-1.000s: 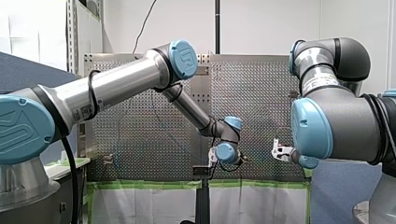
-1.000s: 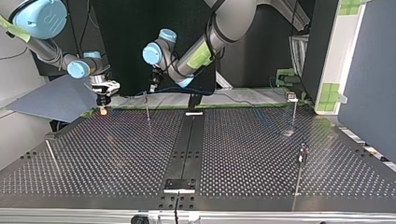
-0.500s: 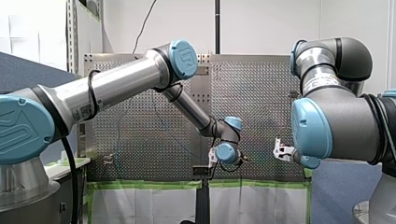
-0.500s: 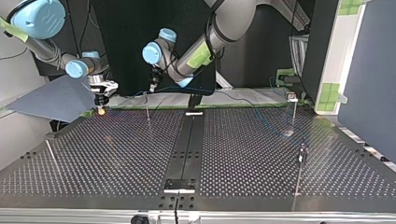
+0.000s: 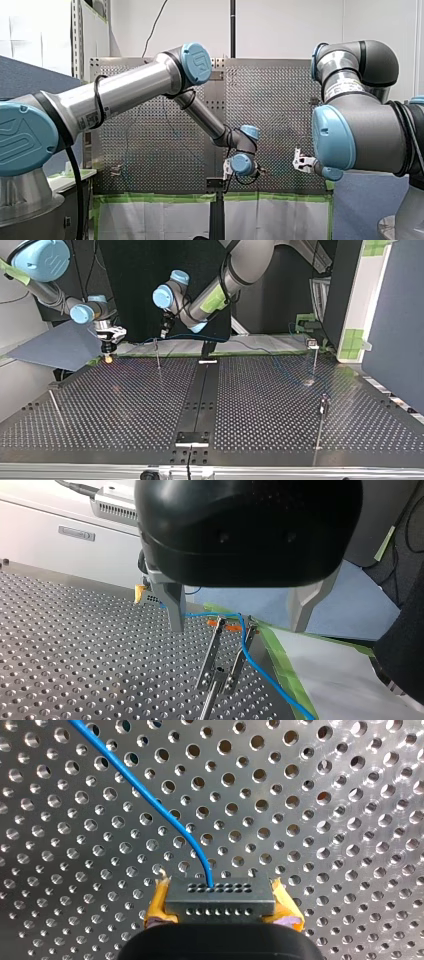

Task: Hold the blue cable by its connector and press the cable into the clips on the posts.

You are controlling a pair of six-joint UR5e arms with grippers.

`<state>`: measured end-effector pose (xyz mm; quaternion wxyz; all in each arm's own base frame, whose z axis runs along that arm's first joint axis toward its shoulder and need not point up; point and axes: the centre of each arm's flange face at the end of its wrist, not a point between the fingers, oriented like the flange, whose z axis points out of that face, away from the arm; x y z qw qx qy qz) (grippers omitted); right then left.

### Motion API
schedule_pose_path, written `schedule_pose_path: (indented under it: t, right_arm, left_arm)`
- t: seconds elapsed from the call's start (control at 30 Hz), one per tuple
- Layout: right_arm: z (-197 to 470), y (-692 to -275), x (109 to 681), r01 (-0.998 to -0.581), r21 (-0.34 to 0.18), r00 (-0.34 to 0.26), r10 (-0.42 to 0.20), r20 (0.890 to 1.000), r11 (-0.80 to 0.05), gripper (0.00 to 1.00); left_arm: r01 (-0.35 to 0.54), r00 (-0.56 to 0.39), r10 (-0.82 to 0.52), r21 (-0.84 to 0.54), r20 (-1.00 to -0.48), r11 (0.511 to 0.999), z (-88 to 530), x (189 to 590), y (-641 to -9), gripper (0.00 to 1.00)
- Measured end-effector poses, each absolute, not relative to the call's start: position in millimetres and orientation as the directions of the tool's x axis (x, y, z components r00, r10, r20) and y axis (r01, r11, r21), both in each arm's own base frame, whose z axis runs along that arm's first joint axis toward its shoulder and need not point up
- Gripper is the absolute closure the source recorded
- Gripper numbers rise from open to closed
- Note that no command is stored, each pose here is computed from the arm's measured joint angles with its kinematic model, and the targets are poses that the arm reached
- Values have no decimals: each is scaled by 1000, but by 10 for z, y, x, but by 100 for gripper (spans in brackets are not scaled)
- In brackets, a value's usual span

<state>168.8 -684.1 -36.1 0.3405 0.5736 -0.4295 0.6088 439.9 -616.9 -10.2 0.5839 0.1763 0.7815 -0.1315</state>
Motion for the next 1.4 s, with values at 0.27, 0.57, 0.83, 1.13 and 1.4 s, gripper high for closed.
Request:
schedule_pose_path:
  t: [0.27, 0.57, 0.83, 1.13, 1.4]
  right_arm:
    - [-364, -6840, 1689, -907, -133, -111, -79, 991, -399, 100]
    - [-361, -6839, 1696, -906, -133, -111, -78, 991, -402, 100]
    - [-360, -6837, 1709, -905, -133, -111, -78, 991, -404, 100]
    - [-362, -6835, 1715, -904, -133, -110, -78, 991, -406, 100]
    - [-367, -6821, 1747, -903, -129, -105, -79, 991, -409, 100]
  left_arm:
    - [429, -256, 122, 0, -959, 903, -102, 4399, -6167, 0]
    - [429, -256, 122, 0, -959, 903, -104, 4397, -6168, 0]
    - [430, -256, 122, 0, -959, 903, -102, 4394, -6170, 0]
    - [429, -258, 125, 3, -958, 903, -104, 4394, -6165, 0]
    - [430, -265, 158, 30, -951, 902, 11, 4467, -6189, 0]
